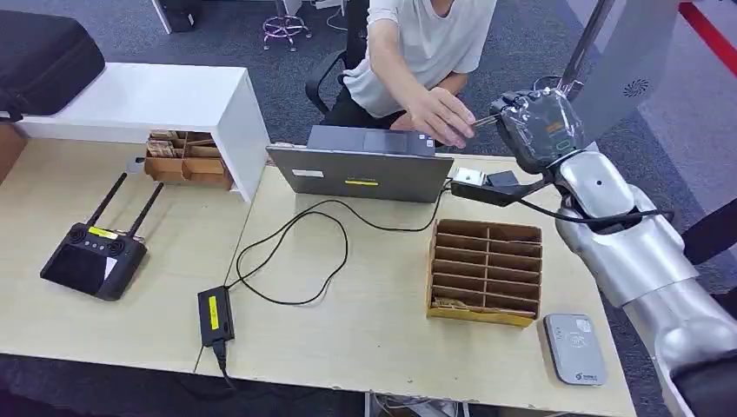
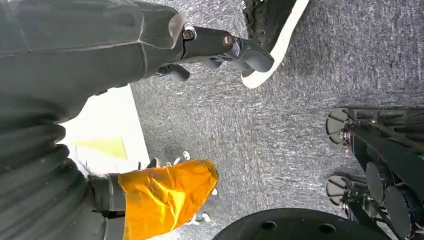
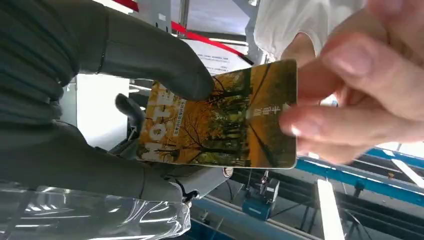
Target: Pass the card to the sensor for recognition and then transmit it.
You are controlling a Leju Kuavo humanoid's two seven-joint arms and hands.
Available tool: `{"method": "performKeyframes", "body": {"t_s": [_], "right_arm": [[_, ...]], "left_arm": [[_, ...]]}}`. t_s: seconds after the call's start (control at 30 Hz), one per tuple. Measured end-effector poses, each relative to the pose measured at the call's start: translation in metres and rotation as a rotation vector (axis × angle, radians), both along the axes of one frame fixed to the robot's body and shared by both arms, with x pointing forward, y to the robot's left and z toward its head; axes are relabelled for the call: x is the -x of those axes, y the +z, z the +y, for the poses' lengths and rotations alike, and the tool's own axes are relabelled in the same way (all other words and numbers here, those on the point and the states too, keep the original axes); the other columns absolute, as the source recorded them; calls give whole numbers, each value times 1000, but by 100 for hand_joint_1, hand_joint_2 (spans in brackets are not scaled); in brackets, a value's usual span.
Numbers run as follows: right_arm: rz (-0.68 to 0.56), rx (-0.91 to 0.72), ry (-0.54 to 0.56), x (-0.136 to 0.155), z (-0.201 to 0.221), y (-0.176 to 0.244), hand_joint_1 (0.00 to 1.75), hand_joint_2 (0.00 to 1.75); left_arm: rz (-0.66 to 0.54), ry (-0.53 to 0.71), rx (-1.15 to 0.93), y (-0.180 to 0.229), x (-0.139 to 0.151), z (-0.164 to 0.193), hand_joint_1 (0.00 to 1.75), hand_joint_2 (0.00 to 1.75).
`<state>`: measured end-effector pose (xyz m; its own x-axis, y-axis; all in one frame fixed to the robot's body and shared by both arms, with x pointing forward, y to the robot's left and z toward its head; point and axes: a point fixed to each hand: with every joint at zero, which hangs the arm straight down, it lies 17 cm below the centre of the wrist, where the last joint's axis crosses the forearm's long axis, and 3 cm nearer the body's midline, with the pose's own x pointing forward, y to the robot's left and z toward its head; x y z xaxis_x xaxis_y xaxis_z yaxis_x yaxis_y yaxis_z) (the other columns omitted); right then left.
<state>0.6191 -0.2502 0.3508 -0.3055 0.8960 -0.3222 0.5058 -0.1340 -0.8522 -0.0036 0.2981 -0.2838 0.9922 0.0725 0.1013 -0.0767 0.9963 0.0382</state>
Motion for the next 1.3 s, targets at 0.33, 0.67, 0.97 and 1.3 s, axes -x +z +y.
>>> {"method": "performKeyframes", "body": {"t_s": [0.33, 0.67, 0.97, 1.3], "right_arm": [[-1, 0, 0, 0, 0, 0, 175, 175], [1, -4, 0, 0, 0, 0, 175, 175], [3, -5, -3, 0, -1, 0, 173, 175], [3, -5, -4, 0, -1, 0, 173, 175]], "left_arm": [[0, 0, 0, 0, 0, 0, 0, 175], [-1, 0, 0, 0, 0, 0, 0, 175], [-1, 3, 0, 0, 0, 0, 0, 175], [-2, 3, 0, 0, 0, 0, 0, 175]]}}
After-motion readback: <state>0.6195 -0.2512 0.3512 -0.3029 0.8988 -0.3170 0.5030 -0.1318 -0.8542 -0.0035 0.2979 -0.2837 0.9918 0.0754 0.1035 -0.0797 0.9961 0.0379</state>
